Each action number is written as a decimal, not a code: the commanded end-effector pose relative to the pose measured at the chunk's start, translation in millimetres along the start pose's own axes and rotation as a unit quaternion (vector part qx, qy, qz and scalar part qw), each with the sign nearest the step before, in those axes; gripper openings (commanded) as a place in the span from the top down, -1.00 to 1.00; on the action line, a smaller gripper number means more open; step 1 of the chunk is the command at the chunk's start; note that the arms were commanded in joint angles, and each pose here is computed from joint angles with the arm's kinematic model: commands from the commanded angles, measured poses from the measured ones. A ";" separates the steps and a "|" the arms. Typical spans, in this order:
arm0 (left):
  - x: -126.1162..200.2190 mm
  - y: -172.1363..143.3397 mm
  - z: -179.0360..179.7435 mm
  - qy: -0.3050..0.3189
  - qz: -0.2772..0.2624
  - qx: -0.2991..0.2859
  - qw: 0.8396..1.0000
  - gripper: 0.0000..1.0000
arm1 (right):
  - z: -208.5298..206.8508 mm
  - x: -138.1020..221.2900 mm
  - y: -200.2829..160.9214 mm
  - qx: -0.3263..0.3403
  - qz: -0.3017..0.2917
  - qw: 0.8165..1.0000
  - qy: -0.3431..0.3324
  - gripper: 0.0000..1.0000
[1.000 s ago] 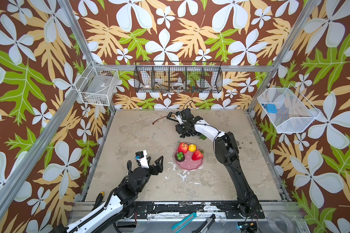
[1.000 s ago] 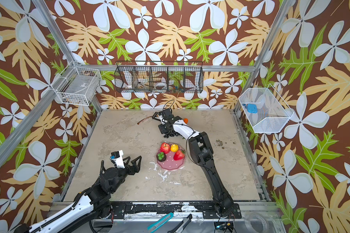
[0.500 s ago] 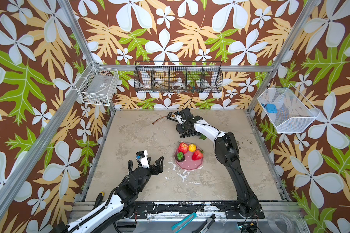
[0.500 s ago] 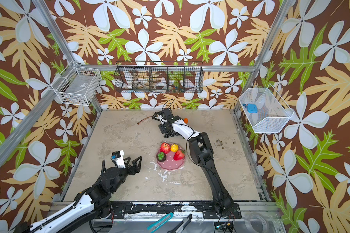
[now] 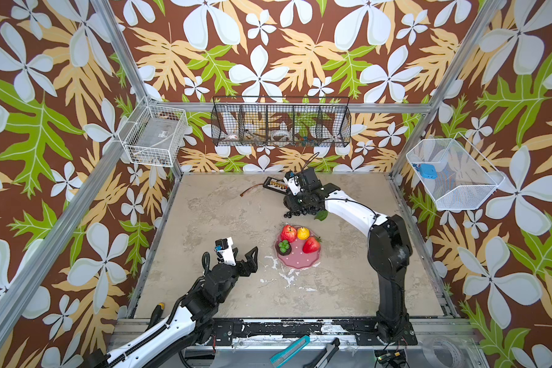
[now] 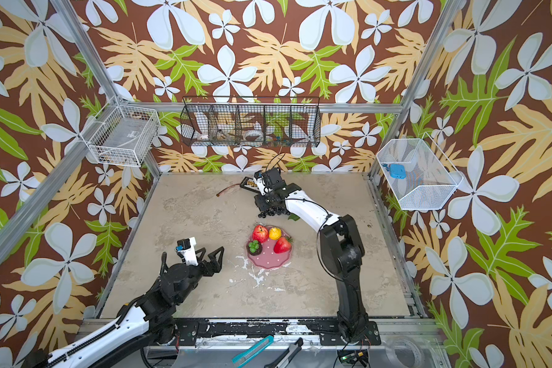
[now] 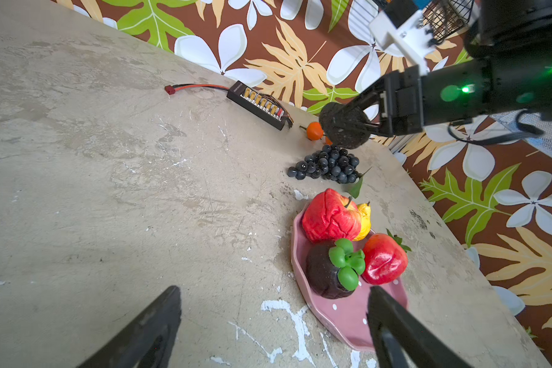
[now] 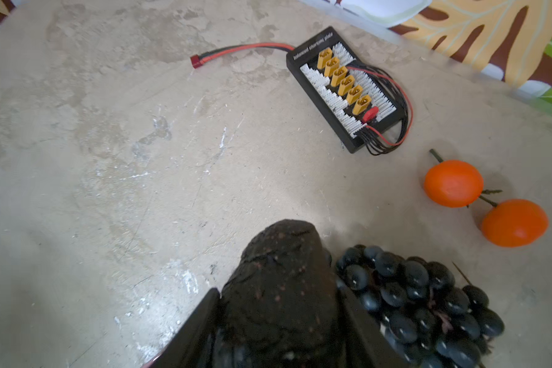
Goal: Arrange fruit in a fruit bowl
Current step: Pick up the fruit from the top-center of the table, then place the fruit in the fruit bowl.
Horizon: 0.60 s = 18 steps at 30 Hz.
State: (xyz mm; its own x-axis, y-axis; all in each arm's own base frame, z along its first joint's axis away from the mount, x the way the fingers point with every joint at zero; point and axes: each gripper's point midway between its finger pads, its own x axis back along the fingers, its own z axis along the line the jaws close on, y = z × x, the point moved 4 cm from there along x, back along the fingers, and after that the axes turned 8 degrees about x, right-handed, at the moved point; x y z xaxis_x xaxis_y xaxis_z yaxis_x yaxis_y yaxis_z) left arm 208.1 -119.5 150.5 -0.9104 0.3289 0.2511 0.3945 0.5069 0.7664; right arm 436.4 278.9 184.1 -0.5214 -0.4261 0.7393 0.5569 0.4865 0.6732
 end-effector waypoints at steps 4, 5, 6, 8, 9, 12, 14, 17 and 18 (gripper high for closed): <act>-1.0 7.0 -3.9 -0.003 -0.015 -0.002 1.000 -0.84 | 11.6 47.5 -15.8 -0.021 -0.039 0.999 -0.002 -0.07; -1.2 7.0 -3.9 -0.003 -0.016 -0.002 1.000 -0.84 | 14.3 55.5 -21.3 -0.023 -0.041 0.999 -0.003 -0.08; -1.4 6.7 -3.5 -0.002 -0.015 -0.003 1.000 -0.84 | 16.5 61.6 -27.5 -0.024 -0.041 0.999 -0.003 -0.08; -1.6 7.1 -3.2 0.000 -0.017 -0.004 1.000 -0.84 | 25.2 74.2 -40.8 -0.023 -0.040 0.999 0.004 -0.09; -1.8 6.6 -2.5 0.001 -0.017 -0.005 1.000 -0.84 | 29.7 78.8 -46.9 -0.022 -0.038 0.999 0.005 -0.09; -2.4 6.3 -1.5 0.004 -0.018 -0.005 1.000 -0.84 | 43.6 91.0 -68.8 -0.021 -0.033 0.999 0.009 -0.10; -2.9 5.3 -0.9 0.005 -0.016 -0.006 1.000 -0.84 | 52.6 95.5 -83.1 -0.022 -0.029 0.999 0.016 -0.11; -3.5 4.0 0.2 0.007 -0.015 -0.007 1.000 -0.84 | 61.7 99.4 -101.7 -0.029 -0.024 0.999 0.024 -0.11; -3.6 3.8 0.4 0.007 -0.015 -0.007 1.000 -0.83 | 62.8 100.8 -108.1 -0.033 -0.023 0.999 0.022 -0.11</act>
State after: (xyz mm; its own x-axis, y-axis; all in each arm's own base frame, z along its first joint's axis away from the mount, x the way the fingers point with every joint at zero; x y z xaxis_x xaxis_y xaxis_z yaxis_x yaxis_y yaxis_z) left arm 210.5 -119.4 145.7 -0.9111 0.3130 0.2683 0.3977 0.4961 0.7718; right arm 285.8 233.3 184.4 -0.4896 -0.4803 0.7277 0.5667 0.4590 0.6842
